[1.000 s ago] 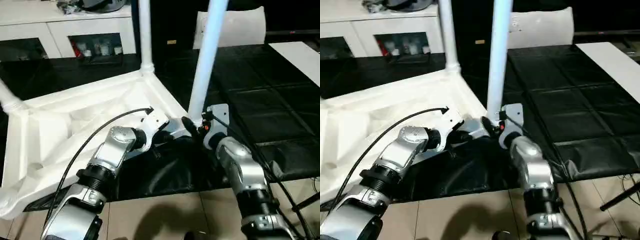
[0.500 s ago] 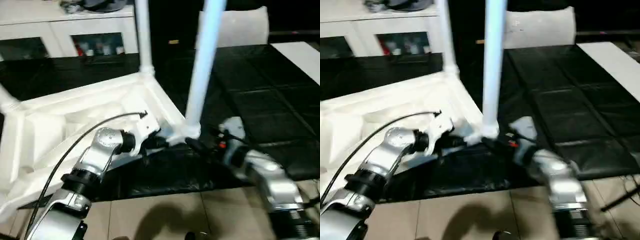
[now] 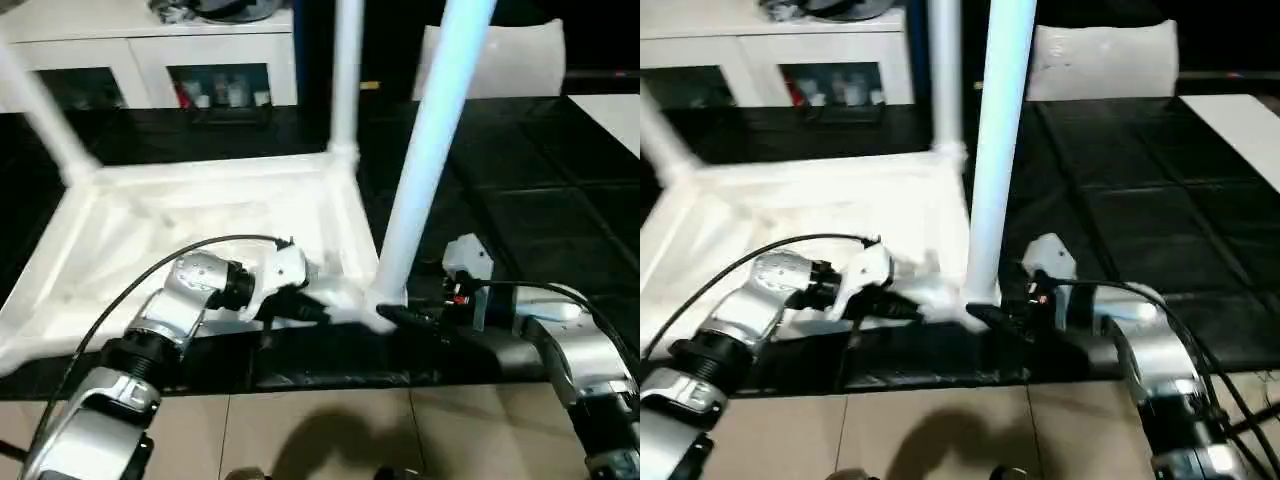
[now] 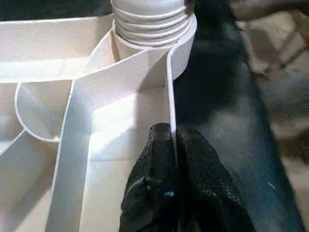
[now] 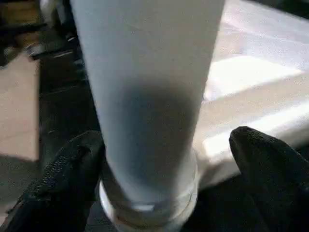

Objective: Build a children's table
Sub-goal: Rotate leg to tighten

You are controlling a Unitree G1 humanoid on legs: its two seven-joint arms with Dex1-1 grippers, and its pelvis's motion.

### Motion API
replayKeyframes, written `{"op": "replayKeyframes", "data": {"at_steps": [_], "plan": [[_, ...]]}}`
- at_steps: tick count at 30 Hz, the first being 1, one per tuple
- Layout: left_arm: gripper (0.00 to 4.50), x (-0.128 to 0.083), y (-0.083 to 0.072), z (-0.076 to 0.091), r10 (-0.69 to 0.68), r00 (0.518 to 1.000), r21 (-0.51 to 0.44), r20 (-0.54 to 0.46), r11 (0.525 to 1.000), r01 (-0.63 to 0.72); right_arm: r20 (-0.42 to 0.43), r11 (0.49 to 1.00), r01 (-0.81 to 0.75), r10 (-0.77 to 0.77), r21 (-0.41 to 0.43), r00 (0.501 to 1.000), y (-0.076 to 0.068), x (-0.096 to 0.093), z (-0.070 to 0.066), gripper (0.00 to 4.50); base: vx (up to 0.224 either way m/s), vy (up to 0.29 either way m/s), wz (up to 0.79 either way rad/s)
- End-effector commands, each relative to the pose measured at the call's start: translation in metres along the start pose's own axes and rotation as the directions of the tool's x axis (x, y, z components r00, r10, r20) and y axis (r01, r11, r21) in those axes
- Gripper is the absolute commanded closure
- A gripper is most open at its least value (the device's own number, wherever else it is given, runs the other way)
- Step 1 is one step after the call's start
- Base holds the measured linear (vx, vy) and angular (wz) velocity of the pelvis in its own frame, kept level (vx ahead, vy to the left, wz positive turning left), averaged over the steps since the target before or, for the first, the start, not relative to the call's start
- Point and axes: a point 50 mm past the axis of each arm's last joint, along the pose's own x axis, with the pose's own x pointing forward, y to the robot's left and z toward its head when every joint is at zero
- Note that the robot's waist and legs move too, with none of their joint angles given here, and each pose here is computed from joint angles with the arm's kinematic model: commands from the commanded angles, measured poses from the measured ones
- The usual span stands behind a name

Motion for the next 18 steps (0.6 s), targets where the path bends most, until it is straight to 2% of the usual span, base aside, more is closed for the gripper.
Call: {"op": "replayKeyframes", "data": {"at_steps": [1, 5, 6, 8, 15, 16, 18], "plan": [[4.5, 0.002, 0.004, 0.018, -0.072, 0.997, 0.105, -0.005, 0.992, 0.072, -0.017, 0.999, -0.029, 0.029, -0.029, 0.999, -0.001, 0.001, 0.002, 0.07, 0.0, 0.0, 0.0], [4.5, 0.003, 0.004, 0.019, -0.107, 0.994, 0.136, -0.03, 0.985, 0.11, -0.029, 0.995, -0.093, 0.092, -0.032, 0.995, 0.001, 0.005, 0.001, 0.07, 0.0, 0.0, 0.0], [4.5, 0.003, 0.004, 0.019, -0.111, 0.993, 0.139, -0.032, 0.984, 0.115, -0.031, 0.994, -0.101, 0.1, -0.033, 0.995, 0.001, 0.005, 0.001, 0.35, 0.0, 0.0, 0.0], [4.5, 0.003, 0.006, 0.021, -0.121, 0.992, 0.155, -0.039, 0.98, 0.126, -0.035, 0.992, -0.125, 0.124, -0.035, 0.992, 0.002, 0.007, 0.001, 0.35, 0.0, 0.0, 0.0], [4.5, 0.004, 0.007, 0.023, -0.146, 0.988, 0.171, -0.042, 0.974, 0.151, -0.031, 0.987, -0.158, 0.157, -0.022, 0.987, 0.003, 0.01, 0.0, 1.07, 0.0, 0.0, 0.0], [4.5, 0.004, 0.008, 0.023, -0.151, 0.988, 0.173, -0.043, 0.972, 0.157, 0.004, 0.988, -0.154, 0.154, -0.003, 0.988, 0.002, 0.011, 0.002, 1.17, 0.0, 0.0, 0.0], [4.5, 0.004, 0.008, 0.022, -0.153, 0.987, 0.173, -0.043, 0.972, 0.158, 0.022, 0.988, -0.155, 0.154, 0.016, 0.988, 0.001, 0.012, 0.003, 1.34, 0.0, 0.0, 0.0]]}}
